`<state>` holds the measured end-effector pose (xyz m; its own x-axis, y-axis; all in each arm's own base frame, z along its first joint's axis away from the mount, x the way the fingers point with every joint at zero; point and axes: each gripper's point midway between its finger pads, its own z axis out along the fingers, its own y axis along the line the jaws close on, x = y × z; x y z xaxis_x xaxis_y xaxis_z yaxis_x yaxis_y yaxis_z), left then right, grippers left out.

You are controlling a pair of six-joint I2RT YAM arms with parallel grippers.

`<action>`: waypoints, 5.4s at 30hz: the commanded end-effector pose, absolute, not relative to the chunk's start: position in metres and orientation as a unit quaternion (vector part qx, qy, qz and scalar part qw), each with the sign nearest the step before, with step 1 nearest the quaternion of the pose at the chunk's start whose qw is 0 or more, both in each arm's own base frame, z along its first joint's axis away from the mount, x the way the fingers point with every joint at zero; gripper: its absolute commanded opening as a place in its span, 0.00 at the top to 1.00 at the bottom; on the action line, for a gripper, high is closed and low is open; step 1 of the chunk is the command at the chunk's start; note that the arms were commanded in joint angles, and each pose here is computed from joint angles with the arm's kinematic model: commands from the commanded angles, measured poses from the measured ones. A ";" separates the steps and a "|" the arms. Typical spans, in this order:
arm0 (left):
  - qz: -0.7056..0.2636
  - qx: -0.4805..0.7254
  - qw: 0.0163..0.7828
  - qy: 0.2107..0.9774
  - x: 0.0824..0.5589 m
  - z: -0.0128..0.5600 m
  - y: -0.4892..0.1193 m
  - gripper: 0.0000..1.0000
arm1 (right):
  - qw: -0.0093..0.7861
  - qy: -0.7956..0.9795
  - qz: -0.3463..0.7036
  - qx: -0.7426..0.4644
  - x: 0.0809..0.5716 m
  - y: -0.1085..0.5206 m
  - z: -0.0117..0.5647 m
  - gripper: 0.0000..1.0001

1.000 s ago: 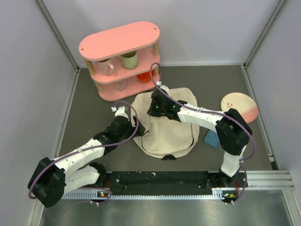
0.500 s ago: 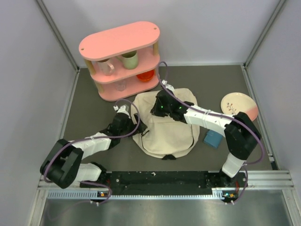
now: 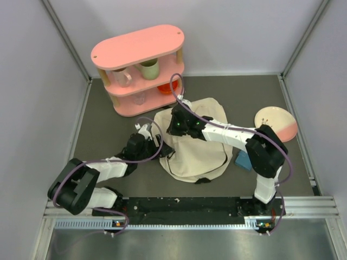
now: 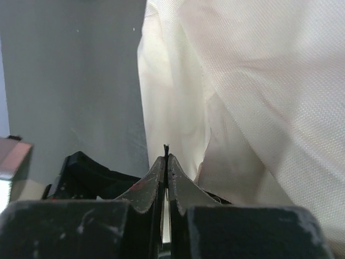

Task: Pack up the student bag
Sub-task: Unzip the student bag at the center of the board, then pick up the personal item from the center of the board.

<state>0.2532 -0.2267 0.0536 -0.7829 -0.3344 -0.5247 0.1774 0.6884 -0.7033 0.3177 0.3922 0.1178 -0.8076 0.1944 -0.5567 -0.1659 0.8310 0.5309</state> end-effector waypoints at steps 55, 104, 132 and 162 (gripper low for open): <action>-0.328 0.169 0.351 0.860 0.310 0.153 -0.324 0.19 | 0.256 0.917 0.306 -0.006 0.275 0.233 0.076 0.84; 0.018 0.022 0.356 0.934 0.320 0.074 -0.158 1.00 | 0.221 0.936 0.272 0.034 0.270 0.224 0.040 0.88; -0.201 0.082 0.450 0.866 0.305 0.218 -0.214 0.18 | 0.379 0.878 0.109 0.270 0.251 0.070 0.104 0.07; -0.510 0.304 0.260 0.762 0.253 0.184 -0.522 0.01 | 0.308 0.848 0.152 0.403 0.231 0.003 0.033 0.07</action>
